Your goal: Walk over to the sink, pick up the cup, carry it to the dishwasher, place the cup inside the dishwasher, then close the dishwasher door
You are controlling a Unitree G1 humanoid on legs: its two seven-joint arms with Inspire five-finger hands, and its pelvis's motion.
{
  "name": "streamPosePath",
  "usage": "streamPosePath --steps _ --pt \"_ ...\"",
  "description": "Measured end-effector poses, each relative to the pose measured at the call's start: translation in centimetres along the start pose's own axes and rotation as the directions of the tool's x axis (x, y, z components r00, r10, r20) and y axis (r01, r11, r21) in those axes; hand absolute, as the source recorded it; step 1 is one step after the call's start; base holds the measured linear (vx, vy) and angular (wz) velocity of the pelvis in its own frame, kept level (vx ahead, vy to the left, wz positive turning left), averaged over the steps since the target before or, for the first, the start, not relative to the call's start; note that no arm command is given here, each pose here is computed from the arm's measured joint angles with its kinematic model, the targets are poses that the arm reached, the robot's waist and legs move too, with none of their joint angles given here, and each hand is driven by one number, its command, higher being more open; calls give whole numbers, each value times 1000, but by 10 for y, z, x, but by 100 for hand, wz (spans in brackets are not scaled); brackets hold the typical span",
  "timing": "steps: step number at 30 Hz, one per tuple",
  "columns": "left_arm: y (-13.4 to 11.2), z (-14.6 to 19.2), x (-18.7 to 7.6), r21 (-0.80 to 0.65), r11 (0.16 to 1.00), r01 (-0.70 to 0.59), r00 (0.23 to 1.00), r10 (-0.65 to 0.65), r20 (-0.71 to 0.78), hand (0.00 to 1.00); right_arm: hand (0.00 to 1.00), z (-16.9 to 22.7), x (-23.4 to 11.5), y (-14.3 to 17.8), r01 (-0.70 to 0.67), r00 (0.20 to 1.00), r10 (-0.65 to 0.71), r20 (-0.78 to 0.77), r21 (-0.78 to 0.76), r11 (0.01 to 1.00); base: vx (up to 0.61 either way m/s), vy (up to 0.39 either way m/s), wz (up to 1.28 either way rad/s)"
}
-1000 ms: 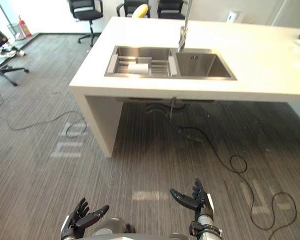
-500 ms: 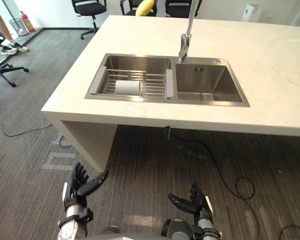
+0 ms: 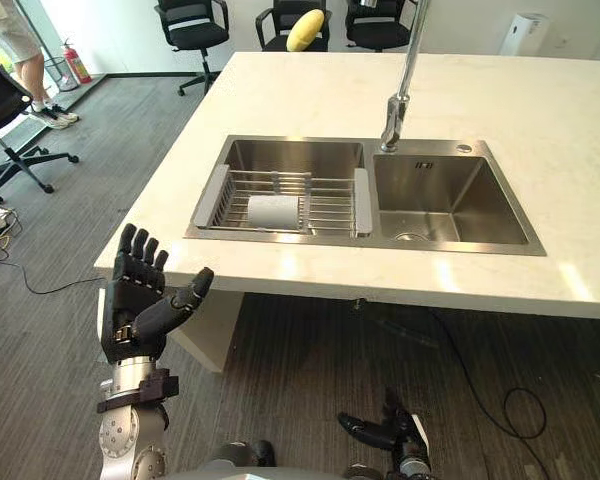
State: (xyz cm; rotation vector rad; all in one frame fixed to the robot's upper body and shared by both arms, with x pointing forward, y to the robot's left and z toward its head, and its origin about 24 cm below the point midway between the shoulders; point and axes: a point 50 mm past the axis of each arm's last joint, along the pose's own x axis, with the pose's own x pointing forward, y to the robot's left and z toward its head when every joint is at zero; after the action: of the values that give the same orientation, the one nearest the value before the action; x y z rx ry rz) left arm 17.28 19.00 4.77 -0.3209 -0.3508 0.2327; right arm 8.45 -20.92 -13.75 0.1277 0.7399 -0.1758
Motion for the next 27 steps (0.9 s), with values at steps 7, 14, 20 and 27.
streamPosePath --steps 7,14,20,27 --pt "-14 20 2 -13 995 101 993 -100 65 100 100 -11 -6 13 -16 1000 17 -15 48 999 160 43 -23" --pt "-22 15 16 -21 993 116 992 -115 45 100 100 -2 -5 18 -59 997 59 56 2 998 275 -160 19" --pt "-32 -2 13 -40 995 92 995 -94 -38 100 100 19 -2 6 -39 989 45 142 -41 998 261 -227 6" --pt "-30 8 9 12 992 122 993 -122 -1 100 100 9 -15 6 -49 995 53 85 -48 998 109 -61 8"
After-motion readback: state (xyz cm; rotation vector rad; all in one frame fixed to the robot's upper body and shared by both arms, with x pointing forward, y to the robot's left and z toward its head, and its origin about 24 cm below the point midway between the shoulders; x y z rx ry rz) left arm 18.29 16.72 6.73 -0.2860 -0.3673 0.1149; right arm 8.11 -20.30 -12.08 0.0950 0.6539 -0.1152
